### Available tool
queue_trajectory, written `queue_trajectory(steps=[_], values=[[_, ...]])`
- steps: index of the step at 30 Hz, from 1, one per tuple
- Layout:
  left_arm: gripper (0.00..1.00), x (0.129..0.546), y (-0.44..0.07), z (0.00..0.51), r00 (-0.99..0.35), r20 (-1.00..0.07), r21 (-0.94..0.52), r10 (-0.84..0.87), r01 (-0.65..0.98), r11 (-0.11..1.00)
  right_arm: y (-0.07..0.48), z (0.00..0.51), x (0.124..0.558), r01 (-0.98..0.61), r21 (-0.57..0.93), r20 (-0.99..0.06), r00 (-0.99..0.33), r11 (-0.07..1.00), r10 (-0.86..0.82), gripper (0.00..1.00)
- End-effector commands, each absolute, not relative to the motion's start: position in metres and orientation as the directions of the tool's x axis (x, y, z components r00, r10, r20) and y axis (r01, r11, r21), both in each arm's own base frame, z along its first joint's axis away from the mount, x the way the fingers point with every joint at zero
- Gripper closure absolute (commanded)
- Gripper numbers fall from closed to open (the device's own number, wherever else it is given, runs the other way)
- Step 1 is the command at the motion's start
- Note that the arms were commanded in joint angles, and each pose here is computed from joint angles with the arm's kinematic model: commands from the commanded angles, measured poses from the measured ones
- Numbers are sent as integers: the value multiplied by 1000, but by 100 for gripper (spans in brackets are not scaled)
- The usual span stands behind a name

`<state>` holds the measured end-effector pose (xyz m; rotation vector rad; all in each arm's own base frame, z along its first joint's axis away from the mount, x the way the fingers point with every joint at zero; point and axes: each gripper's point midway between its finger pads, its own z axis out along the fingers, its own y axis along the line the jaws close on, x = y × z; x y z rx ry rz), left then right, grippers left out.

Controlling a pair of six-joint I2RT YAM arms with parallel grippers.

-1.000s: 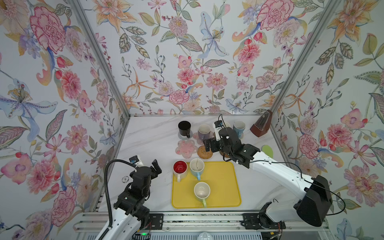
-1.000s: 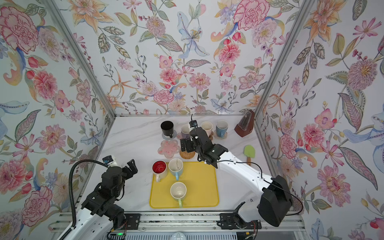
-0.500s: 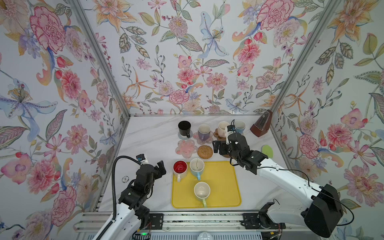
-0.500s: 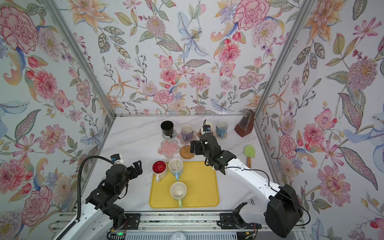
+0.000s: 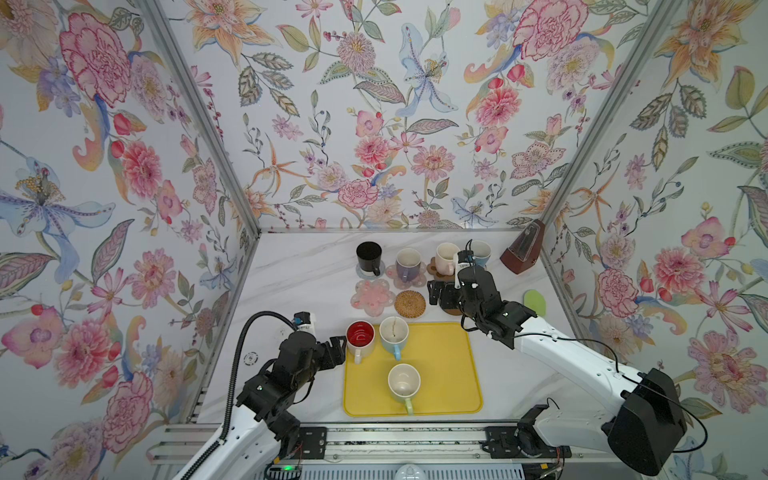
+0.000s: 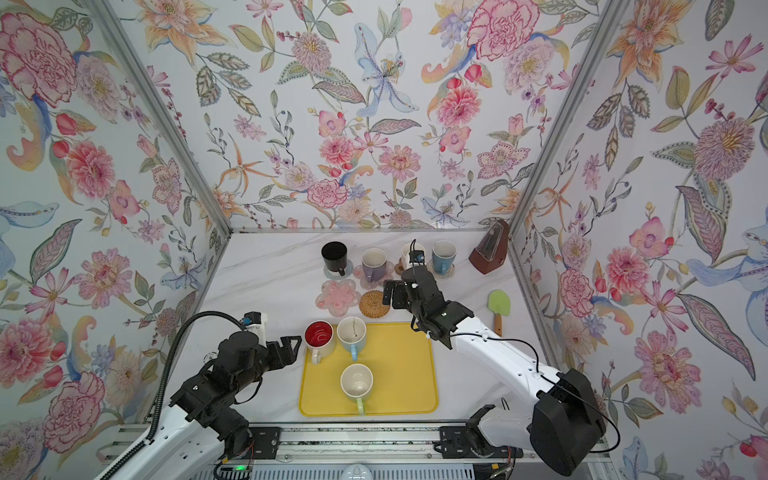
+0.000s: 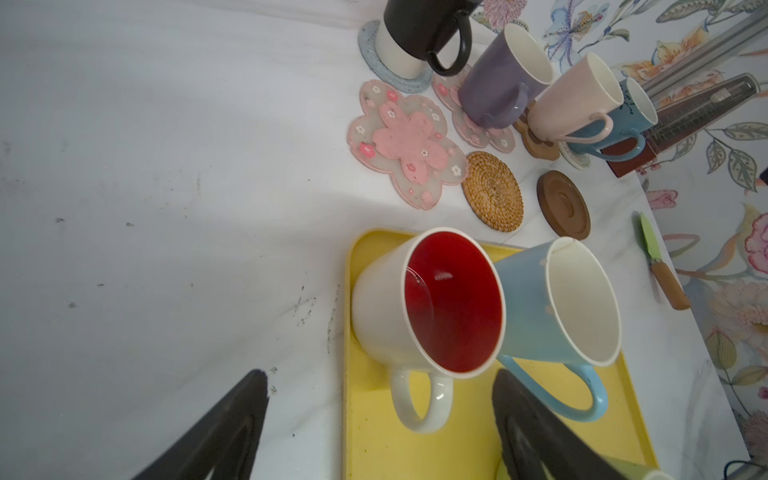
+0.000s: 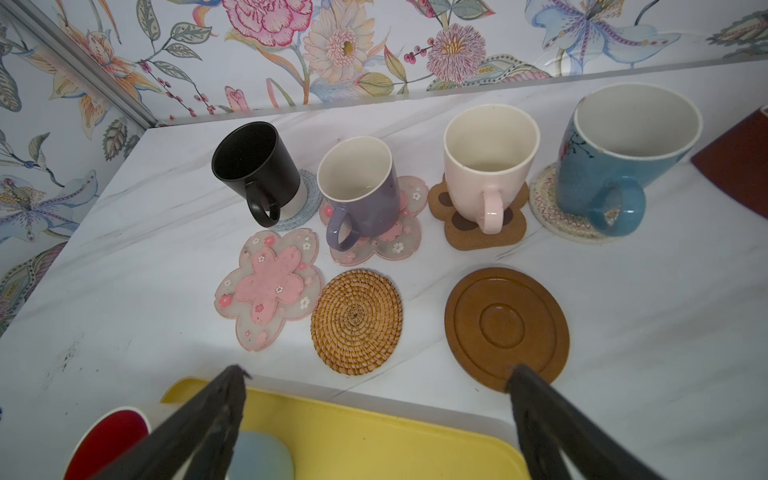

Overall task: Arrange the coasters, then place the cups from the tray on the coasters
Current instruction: 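Move the left gripper down over the red-lined white mug on the tray, then close the left gripper on the rim of the red-lined mug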

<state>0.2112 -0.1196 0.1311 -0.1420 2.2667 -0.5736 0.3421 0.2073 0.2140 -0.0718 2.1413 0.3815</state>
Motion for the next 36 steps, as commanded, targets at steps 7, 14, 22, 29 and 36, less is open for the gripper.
queue_trajectory(steps=[7, 14, 22, 29, 36], values=[[15, 193, -140, 134, -750, -649, -340, -126, 138, 930, 200, 222, 341, -176, 266, -824, -552, 948, 129, 1], [18, 182, -156, 123, -797, -602, -335, -60, 183, 924, 198, 220, 341, -170, 277, -821, -553, 946, 141, 1], [20, 182, -167, 112, -810, -587, -290, 4, 215, 932, 200, 215, 342, -172, 284, -815, -562, 943, 143, 1], [23, 191, -174, 106, -818, -571, -217, 67, 230, 949, 201, 213, 341, -171, 293, -808, -570, 941, 148, 1], [28, 196, -177, 93, -832, -544, -169, 109, 236, 957, 200, 210, 338, -168, 302, -803, -576, 939, 155, 1]])
